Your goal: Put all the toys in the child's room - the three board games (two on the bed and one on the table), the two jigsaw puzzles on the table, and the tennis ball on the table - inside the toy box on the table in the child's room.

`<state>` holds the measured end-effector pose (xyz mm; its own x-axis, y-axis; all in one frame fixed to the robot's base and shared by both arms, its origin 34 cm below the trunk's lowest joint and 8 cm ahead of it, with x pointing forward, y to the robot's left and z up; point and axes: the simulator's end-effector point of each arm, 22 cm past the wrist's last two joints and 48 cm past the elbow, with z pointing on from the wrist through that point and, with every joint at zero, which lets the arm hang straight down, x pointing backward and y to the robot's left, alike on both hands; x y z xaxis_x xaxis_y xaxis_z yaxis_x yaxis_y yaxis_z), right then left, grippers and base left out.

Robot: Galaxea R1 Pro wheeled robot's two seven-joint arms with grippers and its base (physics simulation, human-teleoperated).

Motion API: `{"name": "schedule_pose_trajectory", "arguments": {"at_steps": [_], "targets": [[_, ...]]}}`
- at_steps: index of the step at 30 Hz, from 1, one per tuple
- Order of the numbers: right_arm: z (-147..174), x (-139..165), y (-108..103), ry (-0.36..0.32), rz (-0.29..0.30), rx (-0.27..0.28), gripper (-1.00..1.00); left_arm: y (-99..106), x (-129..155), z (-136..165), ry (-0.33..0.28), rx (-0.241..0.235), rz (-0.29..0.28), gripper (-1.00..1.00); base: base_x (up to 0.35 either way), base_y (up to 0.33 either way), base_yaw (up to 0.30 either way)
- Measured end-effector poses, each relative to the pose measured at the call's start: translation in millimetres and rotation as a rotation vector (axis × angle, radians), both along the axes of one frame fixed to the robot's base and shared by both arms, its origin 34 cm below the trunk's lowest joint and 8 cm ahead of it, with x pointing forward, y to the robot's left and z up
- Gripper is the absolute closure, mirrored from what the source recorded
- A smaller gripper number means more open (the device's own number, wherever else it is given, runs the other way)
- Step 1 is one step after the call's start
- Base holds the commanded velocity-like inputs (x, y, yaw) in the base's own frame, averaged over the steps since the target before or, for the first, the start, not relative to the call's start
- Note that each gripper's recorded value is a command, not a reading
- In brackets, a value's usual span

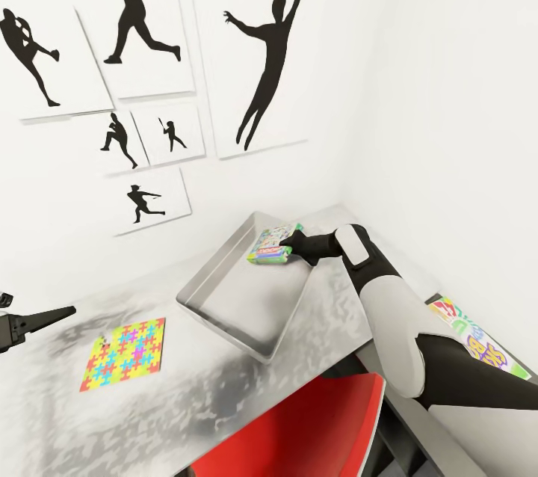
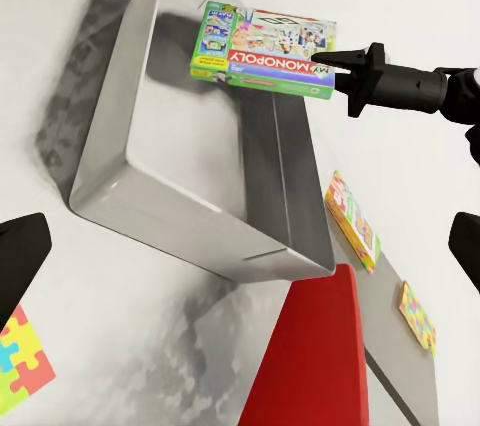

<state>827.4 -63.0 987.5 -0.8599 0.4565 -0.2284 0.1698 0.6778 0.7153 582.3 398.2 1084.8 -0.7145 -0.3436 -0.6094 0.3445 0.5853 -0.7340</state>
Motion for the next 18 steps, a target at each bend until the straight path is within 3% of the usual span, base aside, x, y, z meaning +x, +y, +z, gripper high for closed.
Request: {"name": "schedule_pose_trajectory", "arguments": {"at_steps": [18], "targets": [[0.0,-0.1,0.2,0.000,0.001,-0.001,1.00,0.0,0.0,0.0,0.000,0.000,0.000,-1.00,0.000,0.000,0.000]]}}
